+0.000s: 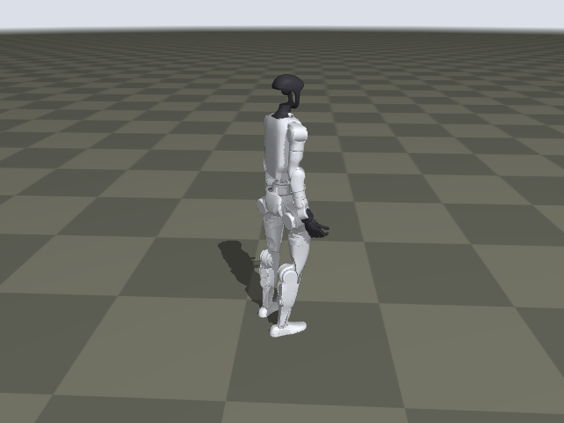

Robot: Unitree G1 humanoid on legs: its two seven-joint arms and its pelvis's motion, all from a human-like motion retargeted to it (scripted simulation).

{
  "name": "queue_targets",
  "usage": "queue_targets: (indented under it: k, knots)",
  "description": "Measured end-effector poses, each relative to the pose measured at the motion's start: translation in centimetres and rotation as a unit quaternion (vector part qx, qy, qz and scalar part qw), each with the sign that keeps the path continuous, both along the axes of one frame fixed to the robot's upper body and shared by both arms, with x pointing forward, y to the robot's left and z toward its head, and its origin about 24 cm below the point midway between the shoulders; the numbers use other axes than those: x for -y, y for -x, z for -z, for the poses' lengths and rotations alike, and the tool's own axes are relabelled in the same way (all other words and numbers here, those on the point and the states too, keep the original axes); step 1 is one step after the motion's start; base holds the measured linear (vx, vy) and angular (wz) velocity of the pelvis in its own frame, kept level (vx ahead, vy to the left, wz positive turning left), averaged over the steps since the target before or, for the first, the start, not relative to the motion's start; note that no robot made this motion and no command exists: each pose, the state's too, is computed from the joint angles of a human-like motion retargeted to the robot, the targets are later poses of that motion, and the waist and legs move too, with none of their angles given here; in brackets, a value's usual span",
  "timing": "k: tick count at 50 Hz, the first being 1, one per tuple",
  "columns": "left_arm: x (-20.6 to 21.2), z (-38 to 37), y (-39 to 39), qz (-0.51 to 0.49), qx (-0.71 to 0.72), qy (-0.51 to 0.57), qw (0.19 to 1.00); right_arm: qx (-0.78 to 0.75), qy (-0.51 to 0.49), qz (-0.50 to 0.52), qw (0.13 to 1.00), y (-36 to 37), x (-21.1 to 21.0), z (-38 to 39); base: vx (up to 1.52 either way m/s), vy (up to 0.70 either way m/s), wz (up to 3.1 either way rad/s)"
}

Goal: Kungfu

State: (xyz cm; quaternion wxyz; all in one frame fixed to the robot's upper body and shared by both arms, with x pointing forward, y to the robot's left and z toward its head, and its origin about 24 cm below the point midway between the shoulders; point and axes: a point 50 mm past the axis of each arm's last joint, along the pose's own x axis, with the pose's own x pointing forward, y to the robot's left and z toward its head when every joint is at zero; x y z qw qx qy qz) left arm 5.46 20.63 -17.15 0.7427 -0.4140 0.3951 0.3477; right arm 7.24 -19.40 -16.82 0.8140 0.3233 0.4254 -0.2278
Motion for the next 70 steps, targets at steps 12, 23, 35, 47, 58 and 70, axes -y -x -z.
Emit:
queue_targets:
  k: [12,23,35,47,58,70]
  knots:
    - [-5.9,-2.2,-3.0,-0.503,0.232,0.021,0.832,0.198,-0.042,0.601,0.773,0.2,6.4,-1.6,-0.09,-0.13,-0.16]
    - [-7.0,-2.0,-0.5,-0.544,0.186,-0.005,0.818,0.202,-0.024,0.608,0.767,2.2,7.7,-1.7,-0.02,-0.05,-0.06]
    - [-12.4,-5.0,0.0,0.517,-0.120,-0.334,0.779,-0.158,0.218,-0.210,0.940,4.5,7.6,-1.0,-0.03,-0.05,0.47]
    - [-9.8,-3.3,-0.4,0.928,-0.211,-0.285,0.114,-0.203,0.384,-0.844,0.315,3.6,8.0,-0.9,0.10,0.03,0.10]
    - [-7.7,-2.1,0.5,0.910,-0.204,-0.245,0.264,-0.218,0.293,-0.741,0.563,2.0,6.3,-0.5,-0.02,-0.03,-0.57]
    - [-6.7,-1.4,3.0,0.888,-0.224,-0.199,0.350,-0.214,0.272,-0.711,0.612,3.9,3.8,0.3,0.01,0.15,-0.01]
